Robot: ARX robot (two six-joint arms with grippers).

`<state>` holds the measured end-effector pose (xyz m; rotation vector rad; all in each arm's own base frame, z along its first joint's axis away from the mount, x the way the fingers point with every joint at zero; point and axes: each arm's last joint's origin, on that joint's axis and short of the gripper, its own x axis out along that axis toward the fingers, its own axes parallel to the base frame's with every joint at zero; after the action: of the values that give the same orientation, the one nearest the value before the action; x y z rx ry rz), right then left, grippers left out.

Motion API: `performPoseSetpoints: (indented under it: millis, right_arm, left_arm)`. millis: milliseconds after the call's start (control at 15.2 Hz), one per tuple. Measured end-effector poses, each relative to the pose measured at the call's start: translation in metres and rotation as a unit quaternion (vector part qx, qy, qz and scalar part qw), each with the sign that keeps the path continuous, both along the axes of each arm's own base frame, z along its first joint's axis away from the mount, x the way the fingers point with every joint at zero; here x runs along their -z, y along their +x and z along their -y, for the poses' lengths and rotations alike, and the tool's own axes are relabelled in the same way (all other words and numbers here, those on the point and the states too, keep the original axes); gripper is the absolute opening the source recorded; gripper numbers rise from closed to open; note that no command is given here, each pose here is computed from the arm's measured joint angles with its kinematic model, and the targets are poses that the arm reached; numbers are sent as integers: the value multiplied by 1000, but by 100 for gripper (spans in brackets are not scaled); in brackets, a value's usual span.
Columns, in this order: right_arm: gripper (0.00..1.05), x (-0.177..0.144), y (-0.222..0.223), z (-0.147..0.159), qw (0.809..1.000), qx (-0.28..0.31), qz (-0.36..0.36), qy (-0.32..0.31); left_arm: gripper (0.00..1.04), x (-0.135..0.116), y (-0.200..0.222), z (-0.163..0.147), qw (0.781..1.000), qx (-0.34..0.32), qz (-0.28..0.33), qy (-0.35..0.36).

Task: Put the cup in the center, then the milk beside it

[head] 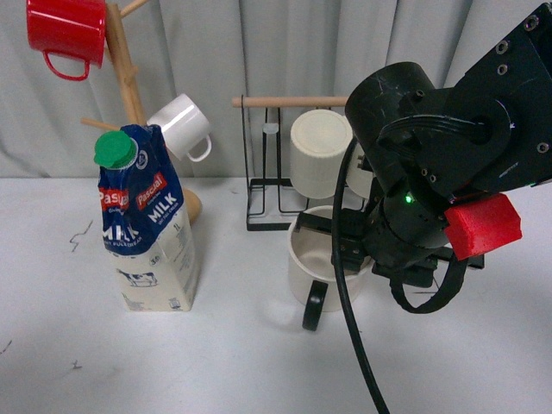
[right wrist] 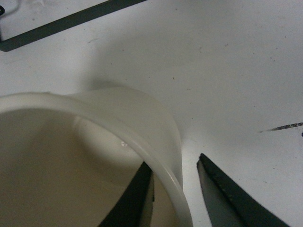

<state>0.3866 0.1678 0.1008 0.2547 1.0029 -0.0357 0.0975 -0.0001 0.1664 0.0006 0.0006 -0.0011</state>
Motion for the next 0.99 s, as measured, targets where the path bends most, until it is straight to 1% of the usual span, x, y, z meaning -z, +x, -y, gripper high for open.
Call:
performPoseSetpoints:
  millis: [66,132,197,329,395,461,592,658,789,855,921,987]
  right_arm:
    - [40,0,1,0,1000,0,9,2]
    - [55,0,0,1,1000,-2,18,0]
    - [66,-1,-3,2,1000,-5,23,-4]
    - [84,-7,-4,6,999,-11,41,-6]
    - [95,-14,-6,8,998,-14,57,-5]
    - [100,-21,-8,11,997,-12,81,-9]
    - [97,-39,-16,15,992,-15,127,-9]
    - [98,-54,-24,19,983,-20,182,-7]
    - [98,-85,-38,22,967,-38,253,12]
    - [94,-88,-36,21,945,-27,326,7]
    - [79,-73,-50,36,914,-12,402,-51]
    - [67,-53,-75,60,906,-19,413,-95]
  left_arm:
    - [98,0,0,0,1000,0,0,0]
    - [98,0,0,0,1000,0,0,0]
    - [98,0,0,0,1000,0,0,0]
    - [98,0,0,0,1000,0,0,0]
    - [98,0,0,0,1000,0,0,0]
    - [98,0,0,0,1000,0,0,0]
    - [98,0,0,0,1000,0,0,0]
    - [98,0,0,0,1000,0,0,0]
    - [98,0,0,0,1000,0,0,0]
    - [98,0,0,0,1000,0,0,0]
    - [98,0,0,0,1000,0,0,0]
    - [98,0,0,0,1000,-1,-1,0]
